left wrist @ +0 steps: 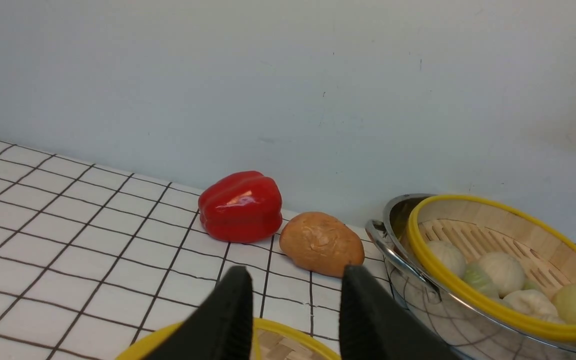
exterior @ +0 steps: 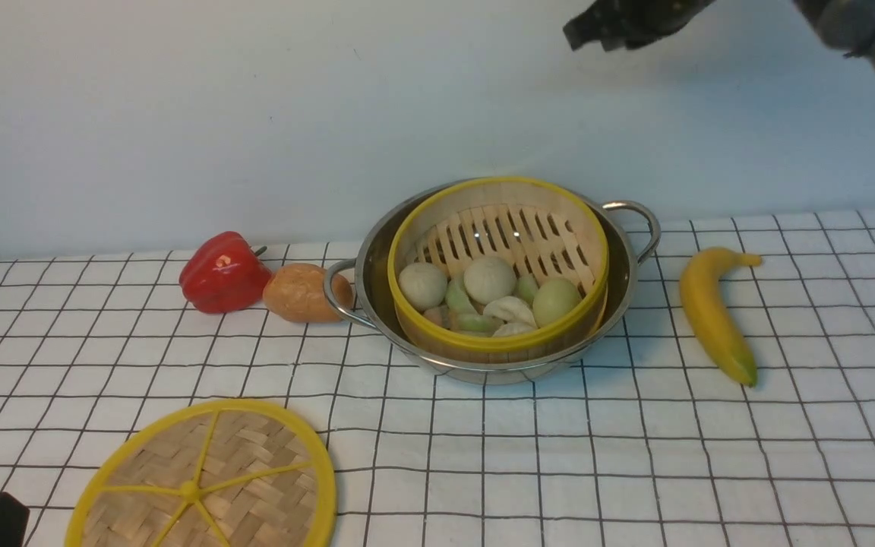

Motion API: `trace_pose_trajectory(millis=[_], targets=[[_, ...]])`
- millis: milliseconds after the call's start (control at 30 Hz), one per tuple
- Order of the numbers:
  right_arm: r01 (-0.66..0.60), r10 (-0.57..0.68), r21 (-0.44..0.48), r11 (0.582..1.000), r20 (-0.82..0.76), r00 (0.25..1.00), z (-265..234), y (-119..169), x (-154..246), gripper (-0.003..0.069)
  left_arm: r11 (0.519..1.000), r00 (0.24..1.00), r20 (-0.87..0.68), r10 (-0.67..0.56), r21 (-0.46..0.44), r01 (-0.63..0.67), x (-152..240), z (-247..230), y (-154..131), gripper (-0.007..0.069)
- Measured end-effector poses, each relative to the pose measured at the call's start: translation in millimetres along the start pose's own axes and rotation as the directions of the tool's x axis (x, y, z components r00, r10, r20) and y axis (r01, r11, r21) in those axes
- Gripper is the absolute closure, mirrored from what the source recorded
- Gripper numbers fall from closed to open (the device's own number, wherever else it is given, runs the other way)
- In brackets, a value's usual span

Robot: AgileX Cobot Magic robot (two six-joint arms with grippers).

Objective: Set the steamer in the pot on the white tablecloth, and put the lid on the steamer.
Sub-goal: 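Grasp the bamboo steamer lid lying on the table by its centre knob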

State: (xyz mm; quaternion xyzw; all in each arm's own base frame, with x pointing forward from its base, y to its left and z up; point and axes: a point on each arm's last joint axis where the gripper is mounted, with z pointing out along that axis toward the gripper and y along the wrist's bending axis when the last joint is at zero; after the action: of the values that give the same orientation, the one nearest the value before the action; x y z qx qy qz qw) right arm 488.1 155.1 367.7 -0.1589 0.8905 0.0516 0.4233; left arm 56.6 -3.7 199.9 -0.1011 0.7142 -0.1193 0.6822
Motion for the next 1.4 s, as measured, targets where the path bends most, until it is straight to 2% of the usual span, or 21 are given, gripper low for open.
trace_pose_trajectory(millis=[200,467,733,867,967,1067,1100,1133,1300,1333,1367,1400], targets=[[-0.150,0.153,-0.034,0.988,0.103,0.983,-56,1,-23,0.0672,1.000,1.000,0.000,0.001,0.000,-0.001,0,0,0,0.0382],[-0.196,0.227,-0.171,0.966,0.189,0.955,-115,10,-40,0.0665,1.000,1.000,0.000,0.002,0.000,-0.002,0,0,0,0.0382],[-0.237,0.275,-0.200,0.951,0.193,0.942,-125,11,-42,0.0654,1.000,1.000,0.000,0.002,0.000,-0.002,0,0,0,0.0382],[-0.208,0.236,-0.163,0.965,0.181,0.955,-129,9,-39,0.0641,1.000,1.000,0.000,0.002,0.000,-0.002,0,0,0,0.0382],[-0.187,0.201,-0.117,0.975,0.116,0.973,-142,7,-24,0.0622,1.000,1.000,0.000,0.002,0.000,-0.002,0,0,0,0.0382],[-0.169,0.170,-0.055,0.984,0.016,0.985,-154,4,8,0.0604,1.000,1.000,0.000,0.002,0.000,-0.002,0,0,0,0.0382],[-0.157,0.157,-0.026,0.987,0.011,0.988,-162,2,24,0.0596,1.000,1.000,0.000,0.002,0.000,-0.002,0,0,0,0.0382],[-0.154,0.154,-0.023,0.988,0.026,0.988,-169,1,23,0.0594,1.000,1.000,0.000,0.002,0.000,-0.002,0,0,0,0.0382],[-0.127,0.121,0.072,0.989,0.079,0.989,-205,-3,125,0.0554,1.000,1.000,0.000,0.004,0.000,-0.004,0,0,0,0.0382],[-0.127,0.122,0.074,0.989,0.069,0.990,-200,-3,130,0.0554,1.000,1.000,0.000,0.004,0.000,-0.004,0,0,0,0.0382],[-0.166,0.153,0.090,0.982,0.128,0.980,-214,-8,166,0.0541,1.000,1.000,0.000,0.009,0.000,-0.009,0,0,0,0.0382],[-0.189,0.175,0.093,0.978,0.143,0.974,-213,-10,181,0.0534,1.000,1.000,0.000,0.011,0.000,-0.011,0,0,0,0.0382]])
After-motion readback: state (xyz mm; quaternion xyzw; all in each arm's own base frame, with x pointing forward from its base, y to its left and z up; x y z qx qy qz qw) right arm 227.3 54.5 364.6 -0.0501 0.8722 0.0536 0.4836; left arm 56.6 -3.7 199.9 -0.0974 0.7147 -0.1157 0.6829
